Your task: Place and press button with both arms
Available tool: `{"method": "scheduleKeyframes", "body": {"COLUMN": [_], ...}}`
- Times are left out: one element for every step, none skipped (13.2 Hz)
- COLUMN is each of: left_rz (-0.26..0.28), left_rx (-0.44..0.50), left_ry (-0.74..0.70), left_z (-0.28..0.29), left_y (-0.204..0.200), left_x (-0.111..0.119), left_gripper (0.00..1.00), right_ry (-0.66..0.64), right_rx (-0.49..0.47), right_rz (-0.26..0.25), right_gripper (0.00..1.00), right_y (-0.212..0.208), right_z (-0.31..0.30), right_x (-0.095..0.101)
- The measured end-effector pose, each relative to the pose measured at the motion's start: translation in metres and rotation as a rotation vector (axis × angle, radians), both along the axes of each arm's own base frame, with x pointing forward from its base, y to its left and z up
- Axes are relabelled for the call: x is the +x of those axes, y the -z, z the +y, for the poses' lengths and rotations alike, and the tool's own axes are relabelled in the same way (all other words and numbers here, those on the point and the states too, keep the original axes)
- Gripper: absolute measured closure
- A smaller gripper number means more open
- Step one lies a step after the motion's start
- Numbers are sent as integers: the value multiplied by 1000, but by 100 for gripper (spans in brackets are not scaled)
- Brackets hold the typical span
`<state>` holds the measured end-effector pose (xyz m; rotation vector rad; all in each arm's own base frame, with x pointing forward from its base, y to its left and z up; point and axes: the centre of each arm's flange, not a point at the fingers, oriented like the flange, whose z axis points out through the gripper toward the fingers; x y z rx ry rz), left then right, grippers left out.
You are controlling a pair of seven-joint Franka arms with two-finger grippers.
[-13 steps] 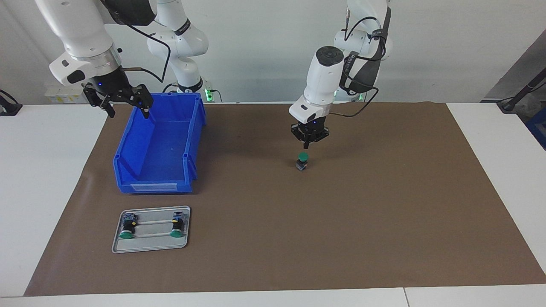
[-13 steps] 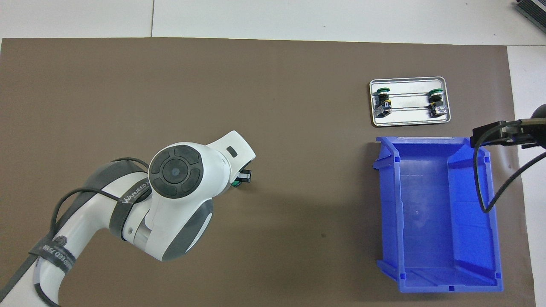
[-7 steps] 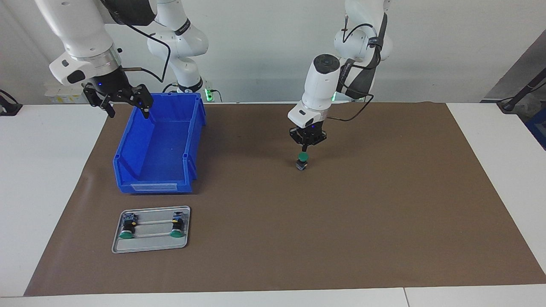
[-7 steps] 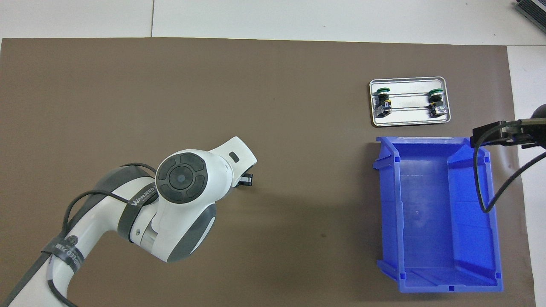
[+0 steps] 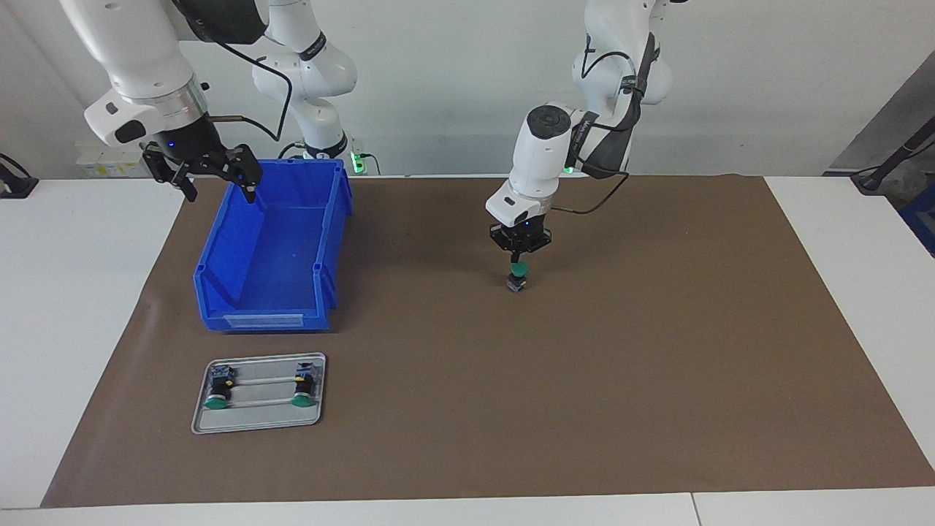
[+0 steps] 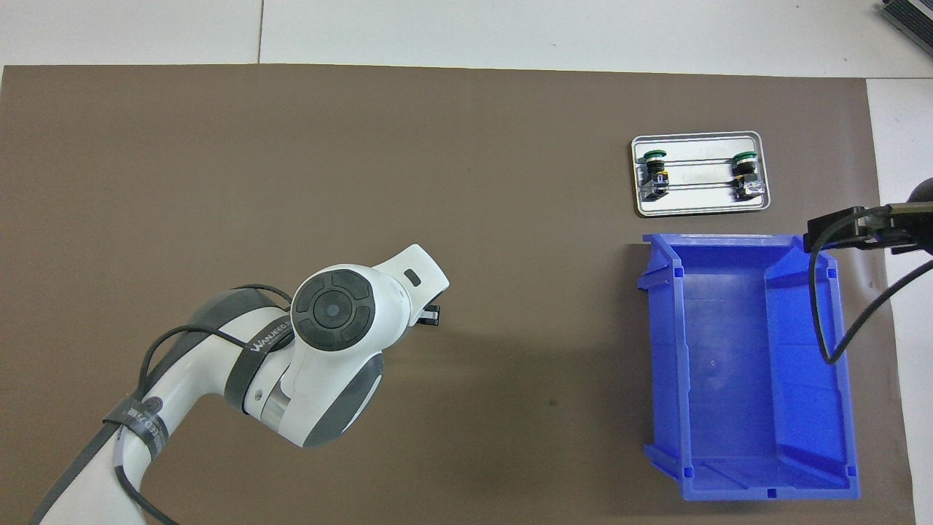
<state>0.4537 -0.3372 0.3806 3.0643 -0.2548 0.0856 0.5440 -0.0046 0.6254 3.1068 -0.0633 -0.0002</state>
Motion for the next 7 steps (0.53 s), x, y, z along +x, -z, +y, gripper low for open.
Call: {"method": "scheduleKeyframes", "body": {"left_rz": [4, 7, 7, 2, -2, -4, -7], "left_rx": [3, 5, 6, 2, -1, -2, -5], "left_ry": [0, -1, -1, 0, 0, 0, 0], "left_z": [1, 3, 4, 3, 3, 3, 3], "left_y": [4, 9, 12, 12, 12, 14, 16], "left_x": [-2, -3, -5, -5, -5, -6, -7], "left_gripper": [99, 99, 99, 99, 99, 99, 99], "right_ry": [0, 0, 0, 0, 0, 0, 0], "right_rx": [0, 0, 0, 0, 0, 0, 0], "right_rz": [0, 0, 0, 0, 0, 0, 0], "right_gripper": [0, 0, 0, 0, 0, 0, 0], "right_y": [0, 0, 0, 0, 0, 0, 0], "right_z": [0, 0, 0, 0, 0, 0, 0], "right_x": [0, 0, 0, 0, 0, 0, 0]}}
